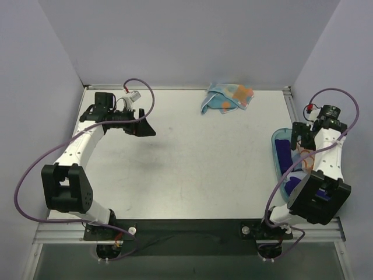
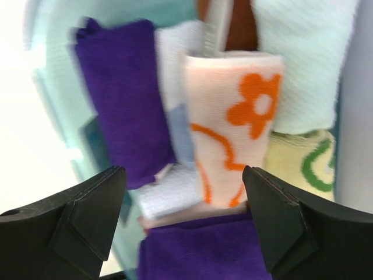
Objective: Roll the towels
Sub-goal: Place the rolled towel into the container, then grab a towel with the right arm
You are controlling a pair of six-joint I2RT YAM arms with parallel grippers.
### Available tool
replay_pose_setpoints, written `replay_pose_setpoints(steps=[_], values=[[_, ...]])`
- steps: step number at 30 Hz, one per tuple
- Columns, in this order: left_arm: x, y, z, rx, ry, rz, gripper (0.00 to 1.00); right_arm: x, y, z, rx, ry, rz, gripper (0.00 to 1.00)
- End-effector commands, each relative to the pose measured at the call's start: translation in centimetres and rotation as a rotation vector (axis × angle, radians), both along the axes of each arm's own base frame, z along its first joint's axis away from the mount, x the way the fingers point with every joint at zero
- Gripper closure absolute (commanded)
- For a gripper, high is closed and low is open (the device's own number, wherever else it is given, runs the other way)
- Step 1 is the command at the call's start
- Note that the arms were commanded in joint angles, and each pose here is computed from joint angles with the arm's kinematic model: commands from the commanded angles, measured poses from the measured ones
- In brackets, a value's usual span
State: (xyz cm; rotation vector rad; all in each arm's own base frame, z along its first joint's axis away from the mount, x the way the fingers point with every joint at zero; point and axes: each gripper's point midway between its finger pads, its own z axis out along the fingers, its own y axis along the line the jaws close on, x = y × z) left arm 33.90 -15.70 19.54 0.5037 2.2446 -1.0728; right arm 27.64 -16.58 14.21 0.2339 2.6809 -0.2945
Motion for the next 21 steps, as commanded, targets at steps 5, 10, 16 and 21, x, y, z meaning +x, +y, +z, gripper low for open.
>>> replay_pose_setpoints(steps=[5,10,16,21], values=[[5.6,5.1,6.1,0.090,-0.205,0.208,0.03,5.4,9.1,6.0,0.075,-0.169,0.213,0.15],[7.6,8.7,7.1,0.127,-0.224,0.353,0.03,11.9,15.7,6.4,0.049,-0.167,0.425,0.15],[5.8,10.3,5.8,0.246,-0.327,0.334,0.03,18.7,23.0,3.2,-0.073,-0.095,0.681,0.16],[3.9,11.5,4.3,0.323,-0.342,0.375,0.03,24.1,27.0,0.3,-0.243,-0.060,0.806,0.16]])
